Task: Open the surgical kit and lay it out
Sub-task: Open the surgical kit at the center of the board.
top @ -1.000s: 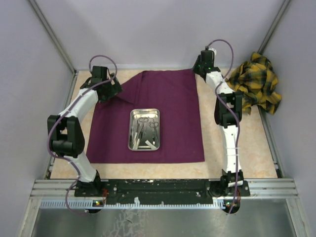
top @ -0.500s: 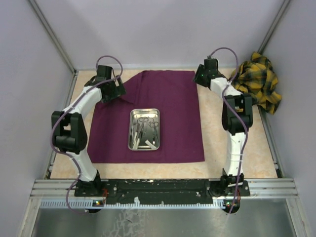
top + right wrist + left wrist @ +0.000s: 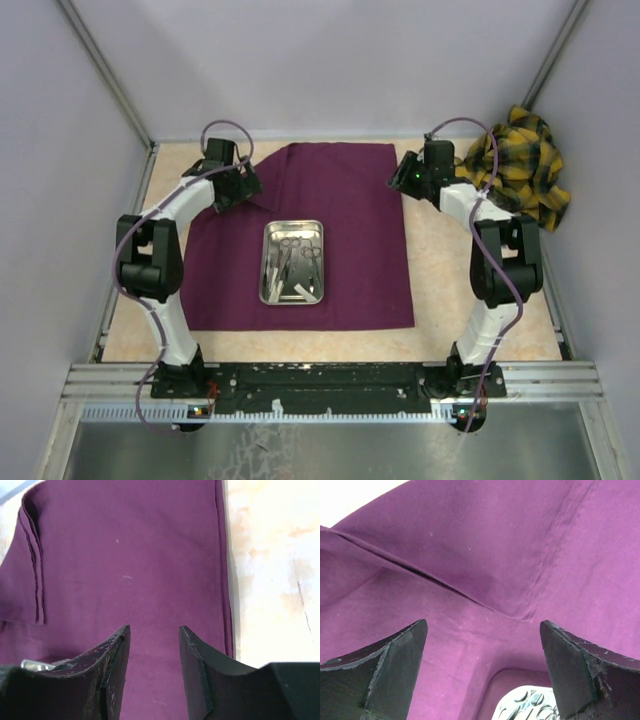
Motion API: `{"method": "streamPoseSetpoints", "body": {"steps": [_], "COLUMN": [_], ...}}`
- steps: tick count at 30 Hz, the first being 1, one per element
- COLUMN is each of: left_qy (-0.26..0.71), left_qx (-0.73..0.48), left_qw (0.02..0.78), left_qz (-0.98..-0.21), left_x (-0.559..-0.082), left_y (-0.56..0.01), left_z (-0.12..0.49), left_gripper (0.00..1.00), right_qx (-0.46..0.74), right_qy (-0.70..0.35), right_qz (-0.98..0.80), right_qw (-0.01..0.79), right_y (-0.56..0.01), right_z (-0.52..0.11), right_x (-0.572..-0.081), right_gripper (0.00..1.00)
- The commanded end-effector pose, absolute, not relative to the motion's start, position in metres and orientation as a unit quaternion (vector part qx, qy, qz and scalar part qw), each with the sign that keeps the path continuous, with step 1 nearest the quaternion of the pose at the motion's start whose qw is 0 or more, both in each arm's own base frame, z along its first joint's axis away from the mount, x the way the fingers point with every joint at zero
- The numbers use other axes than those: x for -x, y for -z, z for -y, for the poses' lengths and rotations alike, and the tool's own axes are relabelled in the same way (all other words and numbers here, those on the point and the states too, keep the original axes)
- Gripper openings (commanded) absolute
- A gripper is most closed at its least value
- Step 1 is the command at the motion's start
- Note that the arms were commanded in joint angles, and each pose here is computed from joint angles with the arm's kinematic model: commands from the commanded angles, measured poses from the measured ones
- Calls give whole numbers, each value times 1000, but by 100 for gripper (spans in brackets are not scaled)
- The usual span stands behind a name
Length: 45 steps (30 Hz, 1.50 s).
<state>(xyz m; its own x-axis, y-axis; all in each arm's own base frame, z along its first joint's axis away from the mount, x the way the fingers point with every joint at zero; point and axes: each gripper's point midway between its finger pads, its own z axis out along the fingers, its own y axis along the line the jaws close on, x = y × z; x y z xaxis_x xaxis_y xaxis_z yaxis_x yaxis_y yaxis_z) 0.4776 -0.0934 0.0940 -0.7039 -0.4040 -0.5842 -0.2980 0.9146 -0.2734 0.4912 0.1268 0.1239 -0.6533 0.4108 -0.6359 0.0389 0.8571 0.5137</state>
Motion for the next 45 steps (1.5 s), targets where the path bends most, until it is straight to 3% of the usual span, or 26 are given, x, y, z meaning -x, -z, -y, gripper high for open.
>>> {"method": "streamPoseSetpoints", "body": {"steps": [1, 10, 13, 18, 20, 26, 29, 45], "left_qy": [103, 93, 91, 96, 95, 88, 92, 146], "left_qx": [212, 233, 245, 261, 266, 270, 278, 383], "left_qw": [340, 336, 343, 356, 359, 354, 353, 391], "left_qz": [-911, -908, -902, -892, -890, -891, -889, -824], "left_x": [-491, -509, -517, -532, -538, -546, -548, -567], "left_y": [-81, -68, -69, -71, -69, -63, -65, -92], "left_z": [103, 102, 102, 102, 102, 99, 92, 23], "left_gripper": [99, 99, 94, 66, 51, 29, 1, 0], "right_qx": [-98, -96, -96, -92, -91, -88, -87, -85], "right_qy": [-252, -252, -252, -245, -243, -237, -238, -252], "right_qz": [-862, -865, -866, -869, -870, -874, -874, -875], "right_qw": [429, 423, 421, 419, 419, 416, 415, 405], "right_y": [-154, -145, -143, -140, -138, -134, -134, -129], "right_z": [-134, -134, -134, -132, -132, -130, -131, -136], "right_x": [-485, -479, -478, -477, -478, -478, -479, -473], "right_gripper": [44, 44, 44, 44, 44, 43, 43, 41]}}
